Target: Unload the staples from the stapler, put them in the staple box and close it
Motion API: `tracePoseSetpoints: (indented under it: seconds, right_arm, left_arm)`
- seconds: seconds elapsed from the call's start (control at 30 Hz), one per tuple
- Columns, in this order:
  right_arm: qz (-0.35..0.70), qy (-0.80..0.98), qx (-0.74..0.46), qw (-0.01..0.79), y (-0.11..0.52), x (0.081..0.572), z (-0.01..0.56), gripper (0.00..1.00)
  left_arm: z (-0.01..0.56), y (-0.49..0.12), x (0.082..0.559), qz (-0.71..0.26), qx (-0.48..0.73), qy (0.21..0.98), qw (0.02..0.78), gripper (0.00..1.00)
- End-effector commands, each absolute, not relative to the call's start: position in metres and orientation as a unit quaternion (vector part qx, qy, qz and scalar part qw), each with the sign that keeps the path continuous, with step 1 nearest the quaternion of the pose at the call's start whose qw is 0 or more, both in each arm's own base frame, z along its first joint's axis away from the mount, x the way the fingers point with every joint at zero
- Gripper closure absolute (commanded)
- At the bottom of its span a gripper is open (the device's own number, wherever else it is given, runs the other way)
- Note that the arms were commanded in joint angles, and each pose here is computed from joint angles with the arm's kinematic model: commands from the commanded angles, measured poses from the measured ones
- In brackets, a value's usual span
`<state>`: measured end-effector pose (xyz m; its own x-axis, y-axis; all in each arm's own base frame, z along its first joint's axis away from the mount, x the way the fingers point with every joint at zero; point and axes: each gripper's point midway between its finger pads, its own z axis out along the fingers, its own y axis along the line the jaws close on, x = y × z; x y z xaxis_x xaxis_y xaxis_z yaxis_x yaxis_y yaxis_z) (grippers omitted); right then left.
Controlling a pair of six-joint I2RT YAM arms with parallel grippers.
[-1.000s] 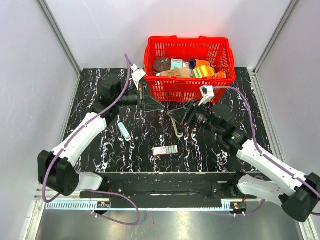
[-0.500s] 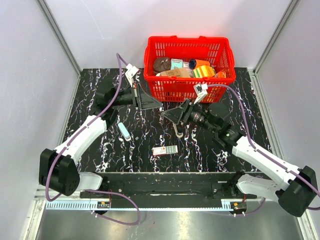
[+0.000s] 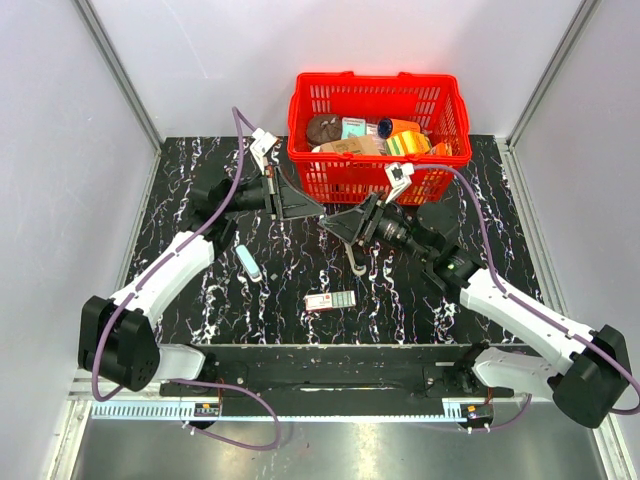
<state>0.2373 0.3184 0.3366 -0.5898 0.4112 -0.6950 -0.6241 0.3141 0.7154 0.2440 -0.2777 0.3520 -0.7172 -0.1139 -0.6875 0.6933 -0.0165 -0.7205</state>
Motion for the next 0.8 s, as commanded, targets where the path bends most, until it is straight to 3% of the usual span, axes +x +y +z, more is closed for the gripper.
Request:
tracePoseSetpoints:
  seconds: [0.0, 0.5, 0.77]
  right_arm:
    - [0.609, 0.631, -0.098, 0.471, 0.3186, 0.231, 0.375, 0.48]
    - [0.615, 0.624, -0.095, 0.472, 0.3258, 0.2392, 0.3795, 0.57]
    - [0.611, 0.623, -0.094, 0.48, 0.3227, 0.2385, 0.3809, 0.7]
  left_arm:
    - [0.3576, -0.2769, 0.2415, -0.677, 0.245, 0.62, 0.311, 1.0]
    - [0.357, -0.2762, 0.2406, -0.679, 0.242, 0.622, 0.307, 1.0]
    - [0.3494, -0.2769, 0.2414, -0.678, 0.238, 0.626, 0.302, 1.0]
